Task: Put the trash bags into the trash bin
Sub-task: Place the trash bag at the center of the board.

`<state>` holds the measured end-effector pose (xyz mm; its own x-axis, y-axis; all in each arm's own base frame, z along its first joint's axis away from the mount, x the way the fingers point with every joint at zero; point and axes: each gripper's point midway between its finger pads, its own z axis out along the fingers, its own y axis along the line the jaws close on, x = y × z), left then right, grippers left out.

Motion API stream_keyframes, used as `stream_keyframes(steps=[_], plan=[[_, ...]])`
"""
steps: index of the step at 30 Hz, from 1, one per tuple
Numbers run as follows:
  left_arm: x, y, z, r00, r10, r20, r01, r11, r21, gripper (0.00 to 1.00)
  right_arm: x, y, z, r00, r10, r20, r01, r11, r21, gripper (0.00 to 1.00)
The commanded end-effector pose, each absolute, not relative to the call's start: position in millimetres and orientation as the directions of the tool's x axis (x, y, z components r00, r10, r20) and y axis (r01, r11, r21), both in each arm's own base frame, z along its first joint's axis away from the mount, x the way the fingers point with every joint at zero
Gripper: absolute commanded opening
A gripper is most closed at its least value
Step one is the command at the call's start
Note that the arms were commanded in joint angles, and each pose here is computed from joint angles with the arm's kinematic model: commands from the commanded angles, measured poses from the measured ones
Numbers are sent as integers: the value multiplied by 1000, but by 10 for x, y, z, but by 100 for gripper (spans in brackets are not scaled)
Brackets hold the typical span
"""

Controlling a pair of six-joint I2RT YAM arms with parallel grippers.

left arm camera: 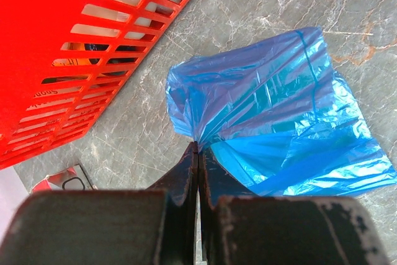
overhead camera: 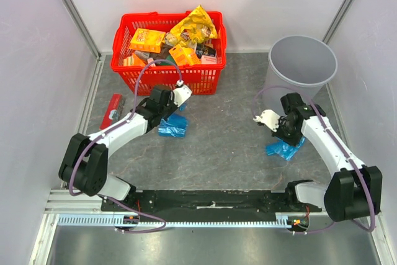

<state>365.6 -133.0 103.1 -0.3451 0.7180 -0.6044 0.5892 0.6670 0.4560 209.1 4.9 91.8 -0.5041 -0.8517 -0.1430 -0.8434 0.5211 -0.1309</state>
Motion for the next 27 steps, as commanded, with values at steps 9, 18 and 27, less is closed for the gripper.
stream_keyframes(steps=[9,18,27], plan=[[3677,-1411,1279,-334,654,-679,584,709,395,2,1844,-1101,949,-591,-799,112,-793,549,-263,0],[3571,-1505,1346,-314,631,-710,640,693,333,2,1874,-1174,860,-631,-774,51,-765,610,-207,31],[3422,-1973,1662,-245,541,-804,773,609,174,2,2072,-743,892,-621,-763,-182,-763,641,-86,73]])
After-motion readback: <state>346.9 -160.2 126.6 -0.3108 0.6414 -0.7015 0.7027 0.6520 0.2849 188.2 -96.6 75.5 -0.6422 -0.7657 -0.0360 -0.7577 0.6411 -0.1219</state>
